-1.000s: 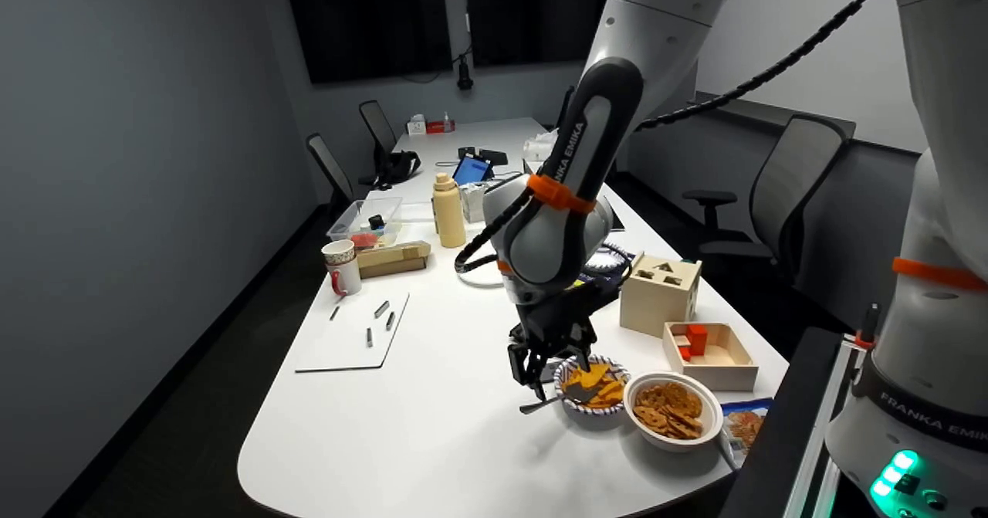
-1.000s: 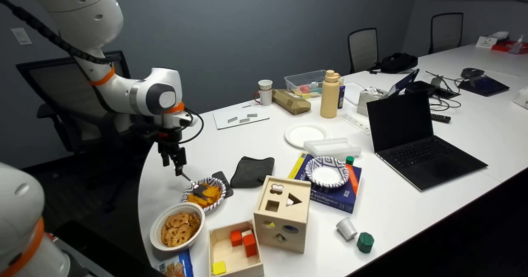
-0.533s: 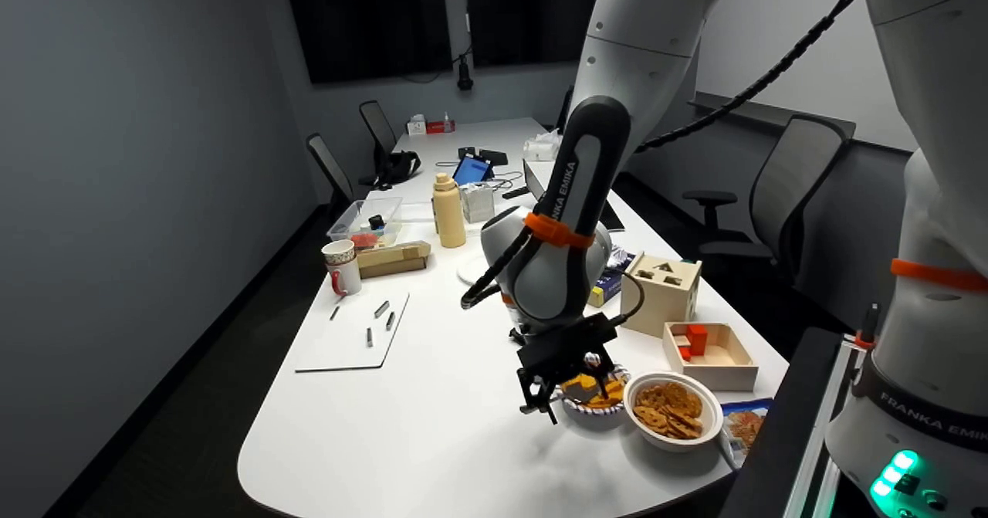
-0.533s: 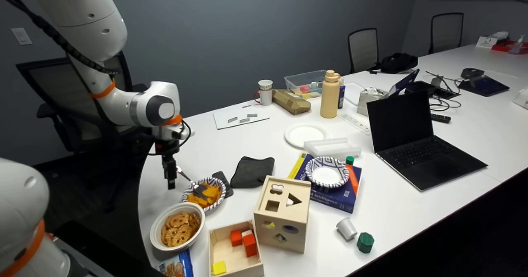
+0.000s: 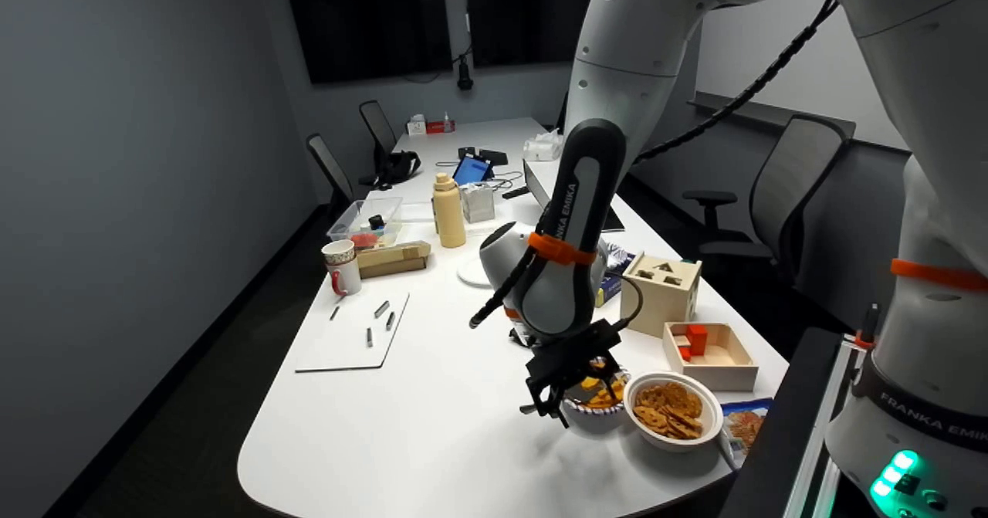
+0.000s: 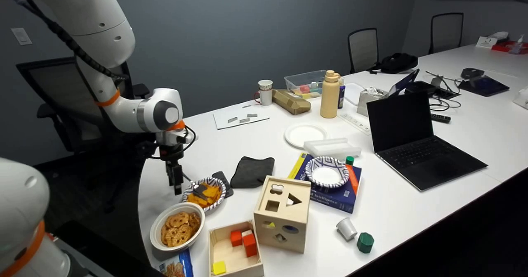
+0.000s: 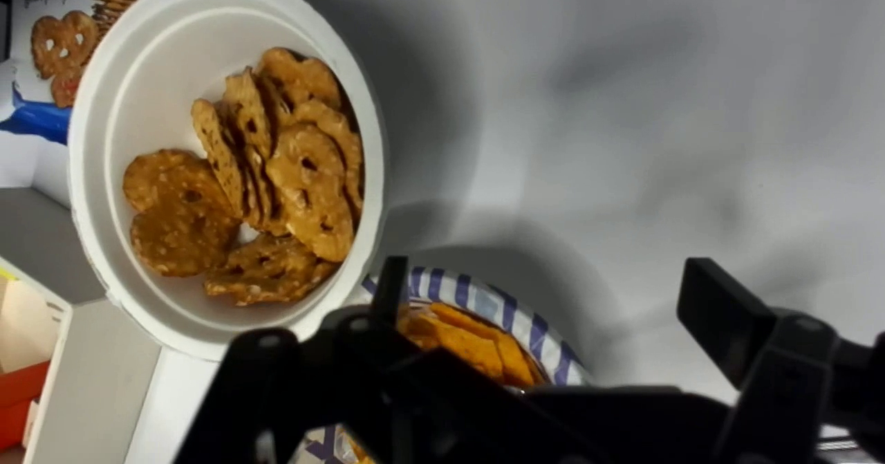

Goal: Move the white plate with the blue markings to the right

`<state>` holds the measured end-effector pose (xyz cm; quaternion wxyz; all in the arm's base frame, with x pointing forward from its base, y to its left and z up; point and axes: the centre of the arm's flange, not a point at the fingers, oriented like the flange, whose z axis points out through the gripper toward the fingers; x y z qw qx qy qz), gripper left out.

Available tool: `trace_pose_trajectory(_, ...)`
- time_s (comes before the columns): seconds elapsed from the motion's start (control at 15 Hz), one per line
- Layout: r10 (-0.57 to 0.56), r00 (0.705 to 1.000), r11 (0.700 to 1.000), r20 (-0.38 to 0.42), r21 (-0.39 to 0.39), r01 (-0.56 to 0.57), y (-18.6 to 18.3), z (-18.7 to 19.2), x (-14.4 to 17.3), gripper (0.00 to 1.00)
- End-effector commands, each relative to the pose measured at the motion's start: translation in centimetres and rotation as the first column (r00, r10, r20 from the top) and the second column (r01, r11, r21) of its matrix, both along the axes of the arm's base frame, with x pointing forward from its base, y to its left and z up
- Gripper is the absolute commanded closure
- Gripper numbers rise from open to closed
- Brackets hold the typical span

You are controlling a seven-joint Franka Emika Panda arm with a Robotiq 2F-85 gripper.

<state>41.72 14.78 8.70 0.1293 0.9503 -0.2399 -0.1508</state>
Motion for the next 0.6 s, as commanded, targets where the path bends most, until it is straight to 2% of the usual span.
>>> trace_pose_trajectory(0.0, 0.037, 0.999, 0.998, 0.011, -0.055, -0.037, 0.1, -0.2, 1.5, 0.00)
trace_pose_trajectory(0.27, 0.058, 0.998, 0.996, 0.001, -0.073, -0.057, -0.7, -0.9, 2.7, 0.00)
trace_pose_trajectory(0.53, 0.050, 0.998, 0.996, -0.037, -0.076, -0.053, -0.5, -1.9, 2.4, 0.00)
